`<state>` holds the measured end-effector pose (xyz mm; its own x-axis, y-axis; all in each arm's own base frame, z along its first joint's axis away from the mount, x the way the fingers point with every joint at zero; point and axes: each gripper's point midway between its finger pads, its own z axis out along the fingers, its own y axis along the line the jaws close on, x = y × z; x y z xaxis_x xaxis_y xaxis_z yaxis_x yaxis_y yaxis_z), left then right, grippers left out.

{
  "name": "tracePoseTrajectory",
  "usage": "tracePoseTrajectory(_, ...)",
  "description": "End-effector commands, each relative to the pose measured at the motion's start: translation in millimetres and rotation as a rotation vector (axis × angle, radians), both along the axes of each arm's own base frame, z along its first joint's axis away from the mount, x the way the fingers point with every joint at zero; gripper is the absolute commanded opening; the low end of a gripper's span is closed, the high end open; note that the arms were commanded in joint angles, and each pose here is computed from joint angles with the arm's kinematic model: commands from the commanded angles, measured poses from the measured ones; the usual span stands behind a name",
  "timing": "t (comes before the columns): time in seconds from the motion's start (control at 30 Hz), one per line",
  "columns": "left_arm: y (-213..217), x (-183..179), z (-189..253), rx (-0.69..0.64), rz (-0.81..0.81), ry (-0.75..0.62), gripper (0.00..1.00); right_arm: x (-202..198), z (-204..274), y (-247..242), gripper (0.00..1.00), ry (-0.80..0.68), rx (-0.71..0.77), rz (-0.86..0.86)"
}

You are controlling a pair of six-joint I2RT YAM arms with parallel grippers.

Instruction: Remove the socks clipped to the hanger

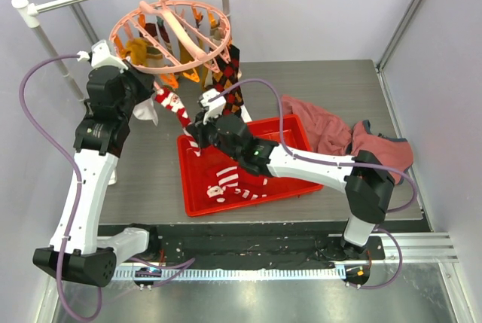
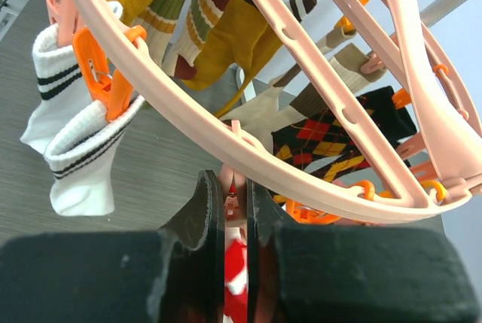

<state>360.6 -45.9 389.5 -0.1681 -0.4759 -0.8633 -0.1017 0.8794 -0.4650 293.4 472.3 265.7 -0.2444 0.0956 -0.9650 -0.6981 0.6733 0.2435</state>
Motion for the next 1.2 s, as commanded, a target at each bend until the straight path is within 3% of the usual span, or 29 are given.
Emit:
tracePoseTrajectory(0.0,-5.1,2.3,21.3,-0.005,-0.039,-0.053,0.00,-6.0,34.9,-27.8,0.01,0.047,0.060,-0.048)
tracePoseTrajectory(0.27,-15.2,1.7,22.6,0.008,-0.103,-0.023,0.02,-48.2,-40.6,-90.0,0.02,0.223,-0.069,-0.053)
tracePoseTrajectory(0.37,-20.9,-0.3,23.2,0.009,-0.139,-0.028,0.23,-50.2,-88.5,-129.6,0.07,0.287,-0.158,-0.169)
tracePoseTrajectory(0.4,-20.3,-0.9,23.0,0.022,-0.142,-0.030,0.33,-49.6,-91.6,-141.1,0.14,0.297,-0.159,-0.202)
tracePoseTrajectory(0.47,-24.0,-5.2,22.7,0.033,-0.171,-0.030,0.40,-48.3,-117.7,-171.8,0.25,0.346,-0.228,-0.302)
tracePoseTrajectory(0.5,-22.4,-7.3,23.1,0.046,-0.171,-0.031,0.48,-49.1,-120.2,-180.3,0.40,0.351,-0.239,-0.326)
tracePoseTrajectory(0.6,-15.6,-15.3,23.2,0.080,-0.151,-0.026,0.61,-47.8,-129.3,-205.7,0.65,0.360,-0.283,-0.417)
tracePoseTrajectory(0.77,6.0,-26.9,11.4,0.133,-0.052,-0.017,0.69,-49.1,-107.9,-218.4,0.88,0.330,-0.242,-0.440)
tracePoseTrajectory(0.93,35.7,-37.7,-4.5,0.200,0.089,-0.045,0.75,-53.7,-86.7,-218.5,0.91,0.303,-0.200,-0.399)
tracePoseTrajectory(1.17,51.8,-29.9,-30.3,0.305,0.133,-0.058,0.75,-58.6,-67.2,-216.6,0.91,0.274,-0.158,-0.351)
